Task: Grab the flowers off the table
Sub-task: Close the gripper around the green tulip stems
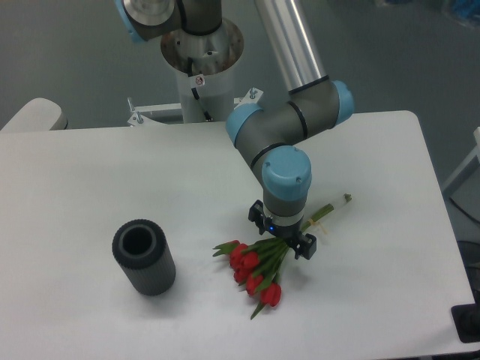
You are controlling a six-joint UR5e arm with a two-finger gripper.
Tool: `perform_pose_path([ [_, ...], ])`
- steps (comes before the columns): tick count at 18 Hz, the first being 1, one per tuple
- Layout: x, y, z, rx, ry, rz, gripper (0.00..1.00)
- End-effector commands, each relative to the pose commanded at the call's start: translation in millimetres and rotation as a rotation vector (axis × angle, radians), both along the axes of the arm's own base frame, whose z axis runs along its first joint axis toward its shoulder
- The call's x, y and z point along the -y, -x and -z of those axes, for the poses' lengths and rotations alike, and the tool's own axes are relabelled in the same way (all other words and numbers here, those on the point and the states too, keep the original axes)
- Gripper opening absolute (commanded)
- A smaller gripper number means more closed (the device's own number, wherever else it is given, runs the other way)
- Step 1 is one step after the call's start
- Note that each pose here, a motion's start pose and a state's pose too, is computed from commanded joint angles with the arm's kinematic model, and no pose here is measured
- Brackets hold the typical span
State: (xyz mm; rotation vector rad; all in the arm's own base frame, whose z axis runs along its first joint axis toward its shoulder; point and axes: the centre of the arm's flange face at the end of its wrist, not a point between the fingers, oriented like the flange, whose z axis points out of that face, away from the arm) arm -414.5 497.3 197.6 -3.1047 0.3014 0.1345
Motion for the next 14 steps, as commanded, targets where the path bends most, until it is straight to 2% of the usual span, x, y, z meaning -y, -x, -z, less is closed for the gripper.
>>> perform_pose_path([
  [14, 0, 2, 10, 0.005, 0.009, 0.012, 1.0],
])
